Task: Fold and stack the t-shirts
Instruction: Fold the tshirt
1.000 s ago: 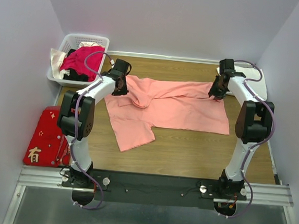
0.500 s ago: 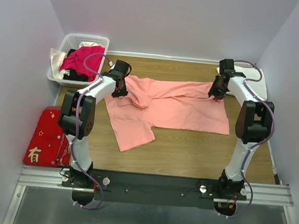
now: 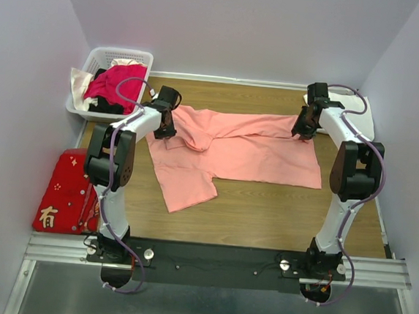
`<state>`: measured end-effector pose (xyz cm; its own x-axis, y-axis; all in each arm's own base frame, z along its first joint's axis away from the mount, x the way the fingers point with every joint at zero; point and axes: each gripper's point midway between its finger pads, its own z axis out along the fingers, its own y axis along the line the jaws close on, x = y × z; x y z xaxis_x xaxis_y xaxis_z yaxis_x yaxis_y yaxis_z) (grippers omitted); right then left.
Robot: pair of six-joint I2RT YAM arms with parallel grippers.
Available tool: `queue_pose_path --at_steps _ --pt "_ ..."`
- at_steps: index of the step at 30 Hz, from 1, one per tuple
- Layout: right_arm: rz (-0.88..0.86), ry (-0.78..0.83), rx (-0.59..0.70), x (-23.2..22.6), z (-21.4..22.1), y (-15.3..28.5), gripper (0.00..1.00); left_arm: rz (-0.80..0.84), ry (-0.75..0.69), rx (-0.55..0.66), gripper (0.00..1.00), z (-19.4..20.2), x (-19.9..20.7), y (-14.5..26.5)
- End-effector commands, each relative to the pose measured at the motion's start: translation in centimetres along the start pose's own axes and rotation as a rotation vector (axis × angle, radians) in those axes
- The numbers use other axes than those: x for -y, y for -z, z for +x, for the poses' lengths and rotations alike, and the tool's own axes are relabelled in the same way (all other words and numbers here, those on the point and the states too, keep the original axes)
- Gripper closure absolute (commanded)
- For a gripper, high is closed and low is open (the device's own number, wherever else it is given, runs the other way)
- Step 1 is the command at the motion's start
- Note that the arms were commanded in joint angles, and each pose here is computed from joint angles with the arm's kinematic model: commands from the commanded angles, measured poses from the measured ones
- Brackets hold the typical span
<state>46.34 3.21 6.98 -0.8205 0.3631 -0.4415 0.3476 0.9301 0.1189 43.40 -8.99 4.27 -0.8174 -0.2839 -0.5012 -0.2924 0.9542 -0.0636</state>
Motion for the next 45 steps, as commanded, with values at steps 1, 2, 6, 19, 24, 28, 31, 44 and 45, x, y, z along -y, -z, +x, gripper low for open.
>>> queue_pose_path --at_steps 1,2,6,19,24,28,31,44,45 --pt "-0.011 -0.004 0.009 -0.6 -0.4 -0.4 0.62 0.027 -0.004 -0.018 0.64 0.5 0.4 -0.6" --pt "-0.009 -0.006 0.010 -0.5 -0.5 -0.4 0.62 0.034 -0.005 -0.018 0.65 0.5 0.5 -0.6" --pt "-0.002 -0.006 0.015 -0.4 -0.6 -0.4 0.62 0.064 -0.010 -0.028 0.72 0.6 1.1 -0.7" --pt "0.002 -0.008 0.018 -0.4 -0.6 -0.3 0.62 0.011 -0.022 -0.050 0.66 1.6 0.1 -1.8" --pt "0.002 -0.012 0.015 -0.3 -0.5 -0.4 0.62 0.004 -0.025 -0.053 0.87 1.7 -0.1 -1.8" --pt "0.003 -0.012 0.016 -0.3 -0.5 -0.3 0.62 -0.012 -0.022 -0.045 1.00 1.5 -0.4 -1.4" --pt "0.014 -0.023 0.026 -0.1 -0.6 -0.1 0.62 -0.026 -0.017 -0.019 1.00 0.5 -0.7 -0.4" --pt "0.192 -0.064 0.078 3.7 -0.5 0.1 0.61 -0.094 0.087 0.260 1.00 -7.8 -3.5 10.3" --pt "0.196 -0.065 0.073 3.8 -0.4 -0.1 0.61 -0.094 0.087 0.268 1.00 -8.1 -3.6 10.7"
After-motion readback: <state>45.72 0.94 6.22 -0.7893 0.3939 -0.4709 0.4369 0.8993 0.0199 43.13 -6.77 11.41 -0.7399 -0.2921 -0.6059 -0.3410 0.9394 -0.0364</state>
